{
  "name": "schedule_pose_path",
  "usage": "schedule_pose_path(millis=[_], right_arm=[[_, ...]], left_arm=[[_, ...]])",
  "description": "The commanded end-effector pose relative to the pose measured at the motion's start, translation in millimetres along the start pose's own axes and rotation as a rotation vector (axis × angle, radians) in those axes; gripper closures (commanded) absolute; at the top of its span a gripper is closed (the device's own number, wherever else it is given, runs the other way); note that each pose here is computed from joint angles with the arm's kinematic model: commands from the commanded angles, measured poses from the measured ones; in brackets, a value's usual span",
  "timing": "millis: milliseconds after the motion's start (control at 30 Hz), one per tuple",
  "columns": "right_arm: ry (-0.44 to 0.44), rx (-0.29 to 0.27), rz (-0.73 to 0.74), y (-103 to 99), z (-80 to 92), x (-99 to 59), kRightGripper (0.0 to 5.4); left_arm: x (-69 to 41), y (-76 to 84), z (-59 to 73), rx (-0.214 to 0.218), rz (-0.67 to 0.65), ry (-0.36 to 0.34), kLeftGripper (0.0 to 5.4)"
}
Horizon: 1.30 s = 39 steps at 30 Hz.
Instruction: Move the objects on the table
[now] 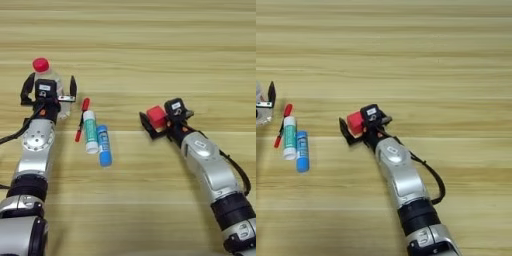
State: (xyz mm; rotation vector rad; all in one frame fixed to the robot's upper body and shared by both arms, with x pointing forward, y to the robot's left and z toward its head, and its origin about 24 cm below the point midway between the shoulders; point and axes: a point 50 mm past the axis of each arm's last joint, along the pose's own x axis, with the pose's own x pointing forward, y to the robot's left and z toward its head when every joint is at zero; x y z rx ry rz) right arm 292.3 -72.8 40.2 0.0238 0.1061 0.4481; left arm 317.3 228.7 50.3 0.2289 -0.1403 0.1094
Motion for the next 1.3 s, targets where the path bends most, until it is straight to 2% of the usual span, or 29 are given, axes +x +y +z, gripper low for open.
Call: schedule_pose_path(millis=[33, 100, 233, 800, 1300], right_arm=[[-0.092, -0.03, -0.077, -10.9, 15.7, -0.4, 0.02], [-0.123, -0.056, -0.128, -19.0, 21.1, -1.6, 0.02], [-0.146, -0.062, -0.182, -29.2, 25.8, -2.6, 0.02], [-0.15, -0.012, -0.257, -47.6, 31.0, -3.3, 0.02], [-0.138, -0.012, -0.273, -51.3, 30.1, -3.1, 0.0]], left_arm=[[-0.8, -1.2, -0.6, 0.007, -0.006, 0.005, 0.0], [-0.8, -1.3, -0.6, 0.007, -0.006, 0.004, 0.0], [-0.7, -1.5, -0.5, 0.008, -0.007, 0.004, 0.0], [-0.4, -1.3, -1.1, -0.001, 0.0, 0.01, 0.0], [-0.8, -2.3, 0.2, -0.032, -0.02, 0.001, 1.9]])
